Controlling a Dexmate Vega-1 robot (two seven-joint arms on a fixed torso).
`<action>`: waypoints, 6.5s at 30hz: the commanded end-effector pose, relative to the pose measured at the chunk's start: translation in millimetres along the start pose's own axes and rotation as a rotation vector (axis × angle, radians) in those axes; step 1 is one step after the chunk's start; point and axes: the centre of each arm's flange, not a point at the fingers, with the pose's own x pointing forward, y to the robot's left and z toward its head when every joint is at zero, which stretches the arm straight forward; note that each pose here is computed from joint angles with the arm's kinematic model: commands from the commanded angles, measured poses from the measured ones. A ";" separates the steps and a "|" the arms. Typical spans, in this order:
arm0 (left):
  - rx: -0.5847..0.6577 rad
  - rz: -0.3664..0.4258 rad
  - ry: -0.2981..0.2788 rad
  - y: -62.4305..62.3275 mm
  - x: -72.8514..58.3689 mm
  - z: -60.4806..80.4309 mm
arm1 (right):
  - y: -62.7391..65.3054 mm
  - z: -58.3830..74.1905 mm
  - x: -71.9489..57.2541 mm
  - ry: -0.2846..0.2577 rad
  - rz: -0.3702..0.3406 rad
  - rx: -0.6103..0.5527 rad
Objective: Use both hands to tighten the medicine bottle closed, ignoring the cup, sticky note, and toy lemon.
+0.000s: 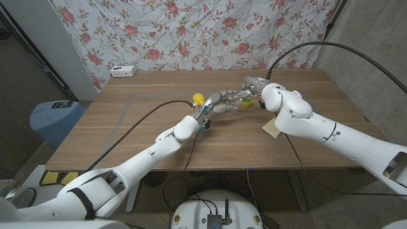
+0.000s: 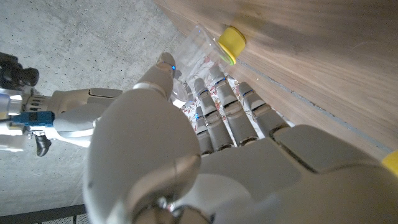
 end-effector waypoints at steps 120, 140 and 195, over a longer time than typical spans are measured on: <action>0.025 0.117 0.007 35.1 -46.0 -2.2 | -0.8 -10.4 -18.8 0.006 -0.152 0.217; -0.023 0.169 0.014 49.2 -64.3 -4.1 | 14.6 -24.1 -13.5 -0.061 -0.255 0.385; 0.044 0.157 0.130 71.5 -132.4 -21.3 | 58.8 -46.6 -3.9 -0.243 -0.399 0.900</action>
